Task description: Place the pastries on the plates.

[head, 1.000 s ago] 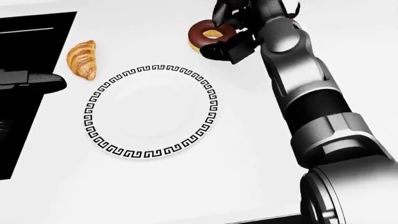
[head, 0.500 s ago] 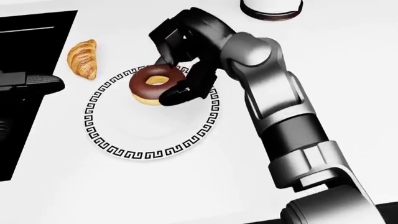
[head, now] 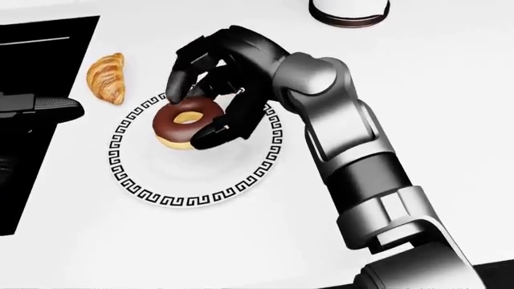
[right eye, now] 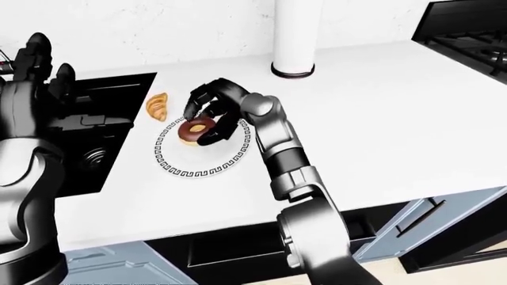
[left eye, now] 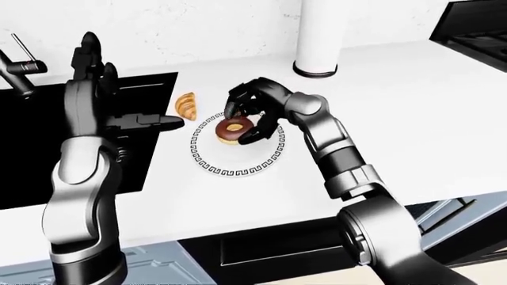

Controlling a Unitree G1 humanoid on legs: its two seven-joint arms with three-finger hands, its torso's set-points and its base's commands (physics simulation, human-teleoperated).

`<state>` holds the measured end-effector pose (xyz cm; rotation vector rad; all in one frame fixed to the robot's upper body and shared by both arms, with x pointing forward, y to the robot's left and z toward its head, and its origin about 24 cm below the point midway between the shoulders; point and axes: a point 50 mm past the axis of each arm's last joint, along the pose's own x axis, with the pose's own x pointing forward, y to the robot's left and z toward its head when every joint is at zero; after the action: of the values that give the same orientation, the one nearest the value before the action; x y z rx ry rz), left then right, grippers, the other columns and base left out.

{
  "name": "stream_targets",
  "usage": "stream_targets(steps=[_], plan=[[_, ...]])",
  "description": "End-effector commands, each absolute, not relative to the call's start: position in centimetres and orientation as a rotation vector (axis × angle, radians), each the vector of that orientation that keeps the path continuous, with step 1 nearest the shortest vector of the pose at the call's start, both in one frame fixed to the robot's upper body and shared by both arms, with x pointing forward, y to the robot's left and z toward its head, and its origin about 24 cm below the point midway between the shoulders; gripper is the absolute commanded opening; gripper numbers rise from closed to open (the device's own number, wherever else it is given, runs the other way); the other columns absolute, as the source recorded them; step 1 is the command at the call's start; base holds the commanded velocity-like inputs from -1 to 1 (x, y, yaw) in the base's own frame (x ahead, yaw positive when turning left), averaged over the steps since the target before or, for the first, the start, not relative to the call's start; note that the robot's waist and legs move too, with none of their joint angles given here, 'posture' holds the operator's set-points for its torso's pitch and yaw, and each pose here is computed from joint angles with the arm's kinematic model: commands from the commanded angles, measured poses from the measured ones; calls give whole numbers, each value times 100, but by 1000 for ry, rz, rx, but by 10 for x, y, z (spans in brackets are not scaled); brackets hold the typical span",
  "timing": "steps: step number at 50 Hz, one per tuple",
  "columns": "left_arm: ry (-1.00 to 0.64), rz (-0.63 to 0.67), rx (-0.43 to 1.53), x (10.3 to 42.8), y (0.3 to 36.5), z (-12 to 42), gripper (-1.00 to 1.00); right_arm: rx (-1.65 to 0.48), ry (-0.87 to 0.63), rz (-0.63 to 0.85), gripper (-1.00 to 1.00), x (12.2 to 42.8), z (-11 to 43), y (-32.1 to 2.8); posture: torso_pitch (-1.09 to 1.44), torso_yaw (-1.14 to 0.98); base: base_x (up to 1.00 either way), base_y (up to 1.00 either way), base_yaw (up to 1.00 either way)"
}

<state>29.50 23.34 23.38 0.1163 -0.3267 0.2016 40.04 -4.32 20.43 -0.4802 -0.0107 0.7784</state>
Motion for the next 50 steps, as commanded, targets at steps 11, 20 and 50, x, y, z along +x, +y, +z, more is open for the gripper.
stream_targets(steps=[11, 20, 50], plan=[[-415, 209, 132, 291, 234, 252, 100, -505, -123, 747, 56, 400, 234, -43, 0, 0, 0, 0, 0], [-409, 205, 136, 293, 232, 250, 100, -493, -144, 729, 100, 401, 240, -46, 0, 0, 0, 0, 0], [-324, 123, 230, 417, 190, 317, 100, 91, -513, -81, 100, 363, 353, -147, 0, 0, 0, 0, 0]])
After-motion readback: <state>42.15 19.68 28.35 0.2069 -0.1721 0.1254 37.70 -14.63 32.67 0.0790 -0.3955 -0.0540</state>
